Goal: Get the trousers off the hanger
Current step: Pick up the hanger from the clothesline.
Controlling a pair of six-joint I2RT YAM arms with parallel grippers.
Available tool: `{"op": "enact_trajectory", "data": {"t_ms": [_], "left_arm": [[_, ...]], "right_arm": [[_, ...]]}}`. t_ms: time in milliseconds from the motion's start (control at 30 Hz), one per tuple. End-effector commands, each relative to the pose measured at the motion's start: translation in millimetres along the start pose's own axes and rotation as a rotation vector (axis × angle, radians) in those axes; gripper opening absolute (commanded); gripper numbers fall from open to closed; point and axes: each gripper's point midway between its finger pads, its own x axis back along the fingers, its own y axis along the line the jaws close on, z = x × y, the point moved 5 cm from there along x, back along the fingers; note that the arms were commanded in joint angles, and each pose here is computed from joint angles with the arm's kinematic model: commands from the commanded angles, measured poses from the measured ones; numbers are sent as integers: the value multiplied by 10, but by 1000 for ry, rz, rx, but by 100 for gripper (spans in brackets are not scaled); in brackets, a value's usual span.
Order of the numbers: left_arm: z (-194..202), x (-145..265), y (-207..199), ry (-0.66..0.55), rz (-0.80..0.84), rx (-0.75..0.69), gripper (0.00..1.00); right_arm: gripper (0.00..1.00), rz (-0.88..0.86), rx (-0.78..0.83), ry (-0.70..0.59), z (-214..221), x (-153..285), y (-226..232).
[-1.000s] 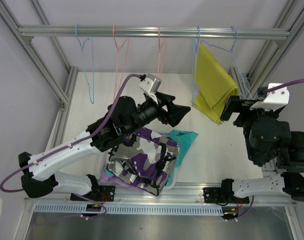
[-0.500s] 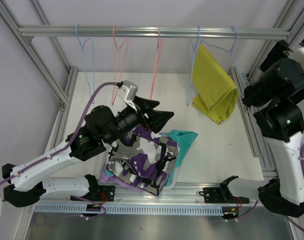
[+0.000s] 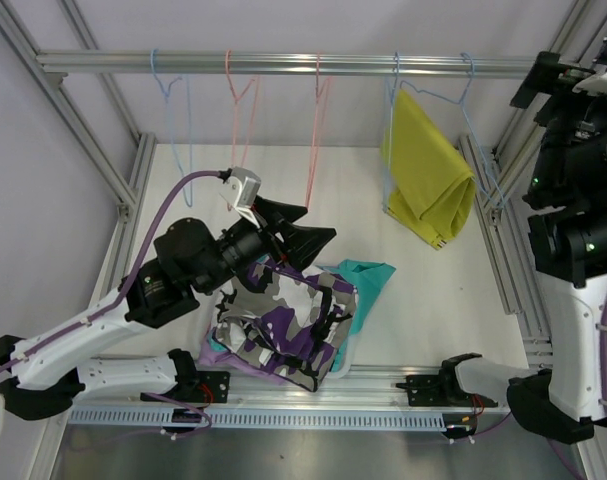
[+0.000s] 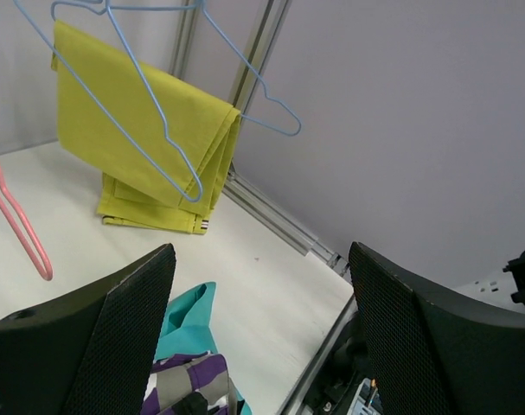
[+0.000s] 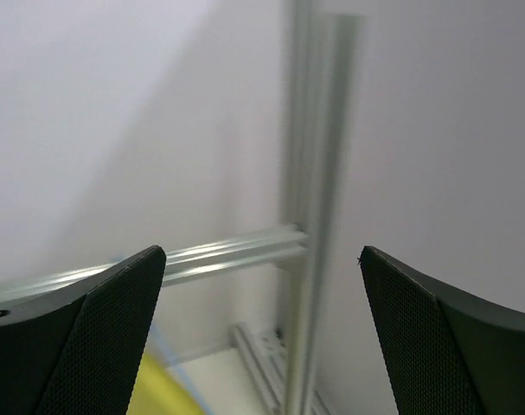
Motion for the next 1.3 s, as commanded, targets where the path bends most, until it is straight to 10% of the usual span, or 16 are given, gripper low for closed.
{"op": "enact_trajectory", "data": {"t_ms": [0, 167, 433, 1267], "left_arm": [[82, 17, 65, 12, -27, -24, 86], [131, -15, 60, 27, -18, -23, 86], [161, 34, 127, 23, -51, -28, 86], [454, 258, 301, 90, -99, -20, 87]], "right_arm": [[99, -612, -6, 1, 33, 289, 666], [99, -894, 26, 102, 462, 546, 1006], [99, -561, 26, 375, 1330, -132, 1010], [99, -658, -254, 551, 2245, -354, 609]]}}
